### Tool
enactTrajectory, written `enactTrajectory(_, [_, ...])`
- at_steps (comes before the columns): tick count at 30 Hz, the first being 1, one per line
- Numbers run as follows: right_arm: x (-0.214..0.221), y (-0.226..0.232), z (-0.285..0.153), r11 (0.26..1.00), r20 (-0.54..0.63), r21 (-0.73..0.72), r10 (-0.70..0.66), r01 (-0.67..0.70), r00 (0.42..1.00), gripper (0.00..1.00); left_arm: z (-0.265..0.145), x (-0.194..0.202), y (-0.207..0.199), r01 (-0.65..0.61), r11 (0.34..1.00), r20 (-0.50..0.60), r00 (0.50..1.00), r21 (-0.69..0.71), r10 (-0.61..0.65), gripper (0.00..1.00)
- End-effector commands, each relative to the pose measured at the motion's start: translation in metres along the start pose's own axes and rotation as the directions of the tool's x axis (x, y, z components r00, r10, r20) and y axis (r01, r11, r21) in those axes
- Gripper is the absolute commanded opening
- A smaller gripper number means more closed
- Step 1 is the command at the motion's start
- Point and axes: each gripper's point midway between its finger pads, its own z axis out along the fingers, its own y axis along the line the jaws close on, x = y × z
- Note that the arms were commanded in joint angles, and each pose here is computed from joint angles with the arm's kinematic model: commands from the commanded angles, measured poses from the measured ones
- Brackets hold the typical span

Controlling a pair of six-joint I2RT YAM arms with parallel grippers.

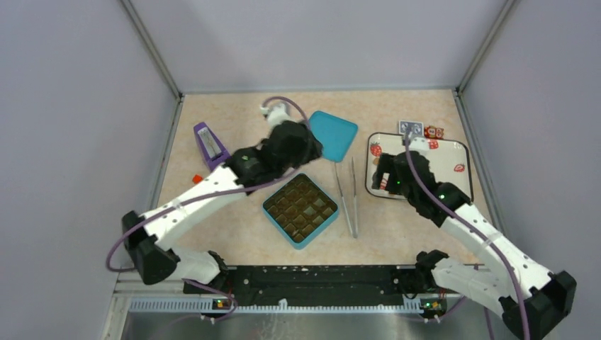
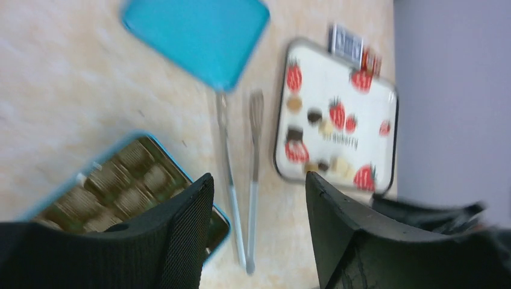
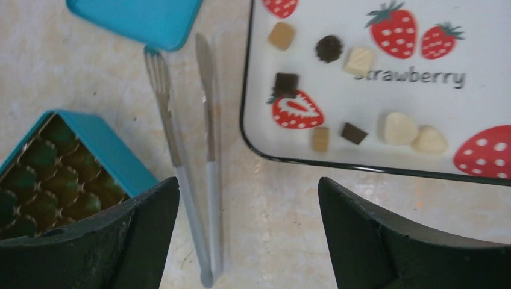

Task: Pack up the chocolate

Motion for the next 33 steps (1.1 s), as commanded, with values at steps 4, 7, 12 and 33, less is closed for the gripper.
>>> enactTrajectory(4, [0.053,0.054,0.017,0.992,-0.113,-0.087,-0.098,0.089,0.989,0.84,-0.026,-0.085,0.092,-0.042,0.987,0.136,0.989,-0.154,0.063,0.63])
enactTrajectory(7, [0.082,0.065,0.028,0.986,-0.166,-0.115,-0.141,0.123,0.976,0.84,-0.034,-0.096,0.117,-0.051,0.975,0.155,0.984,-0.218,0.086,0.64])
enactTrajectory(12, [0.114,0.076,0.042,0.974,-0.202,-0.126,-0.211,0.189,0.956,0.84,-0.030,-0.094,0.133,-0.042,0.971,0.139,0.987,-0.236,0.077,0.66])
enactTrajectory(33, [0.135,0.074,0.092,0.952,-0.153,-0.015,-0.304,0.305,0.940,0.72,-0.006,-0.069,0.127,-0.069,0.987,0.057,0.995,-0.144,0.078,0.69])
